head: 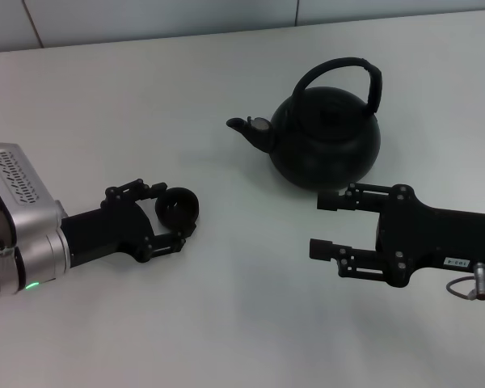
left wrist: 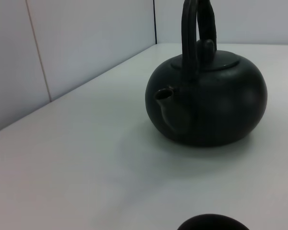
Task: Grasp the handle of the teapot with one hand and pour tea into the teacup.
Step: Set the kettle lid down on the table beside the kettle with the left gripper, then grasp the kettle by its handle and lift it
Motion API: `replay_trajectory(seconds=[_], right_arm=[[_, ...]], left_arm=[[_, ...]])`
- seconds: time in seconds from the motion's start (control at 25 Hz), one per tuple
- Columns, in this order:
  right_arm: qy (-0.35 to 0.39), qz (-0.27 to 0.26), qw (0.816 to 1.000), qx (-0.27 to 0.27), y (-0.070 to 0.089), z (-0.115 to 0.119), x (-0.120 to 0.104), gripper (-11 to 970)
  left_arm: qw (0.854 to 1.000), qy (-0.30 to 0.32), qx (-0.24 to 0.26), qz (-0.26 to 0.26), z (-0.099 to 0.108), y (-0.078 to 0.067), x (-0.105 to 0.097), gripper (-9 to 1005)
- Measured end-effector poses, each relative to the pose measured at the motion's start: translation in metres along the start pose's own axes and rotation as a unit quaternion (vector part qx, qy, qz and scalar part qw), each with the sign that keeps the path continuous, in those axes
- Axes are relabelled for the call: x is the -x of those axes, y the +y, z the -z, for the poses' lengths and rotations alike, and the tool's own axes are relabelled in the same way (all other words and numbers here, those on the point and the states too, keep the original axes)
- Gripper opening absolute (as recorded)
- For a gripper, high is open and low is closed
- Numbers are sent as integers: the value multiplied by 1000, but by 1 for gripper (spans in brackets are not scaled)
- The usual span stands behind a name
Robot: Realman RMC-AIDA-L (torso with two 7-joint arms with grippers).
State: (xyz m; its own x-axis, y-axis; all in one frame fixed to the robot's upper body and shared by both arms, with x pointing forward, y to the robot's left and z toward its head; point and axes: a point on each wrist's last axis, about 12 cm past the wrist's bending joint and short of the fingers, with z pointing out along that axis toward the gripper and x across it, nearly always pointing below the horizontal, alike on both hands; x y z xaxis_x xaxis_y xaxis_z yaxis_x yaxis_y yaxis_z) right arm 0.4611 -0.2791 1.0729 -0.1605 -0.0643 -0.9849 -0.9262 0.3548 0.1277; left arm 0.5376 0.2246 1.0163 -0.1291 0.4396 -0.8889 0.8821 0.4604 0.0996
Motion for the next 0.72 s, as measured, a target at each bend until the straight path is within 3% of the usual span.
replay_trajectory(seconds=[0.32,0.72], right_arm=[[0,0,1000,0,0,0,0,566],[0,2,1000,-3,-2,-1,1,561]], left_arm=[[1000,-26,-13,-6,7,-1,6,786],[997,-73,-15,-21,32,-3,17,786]])
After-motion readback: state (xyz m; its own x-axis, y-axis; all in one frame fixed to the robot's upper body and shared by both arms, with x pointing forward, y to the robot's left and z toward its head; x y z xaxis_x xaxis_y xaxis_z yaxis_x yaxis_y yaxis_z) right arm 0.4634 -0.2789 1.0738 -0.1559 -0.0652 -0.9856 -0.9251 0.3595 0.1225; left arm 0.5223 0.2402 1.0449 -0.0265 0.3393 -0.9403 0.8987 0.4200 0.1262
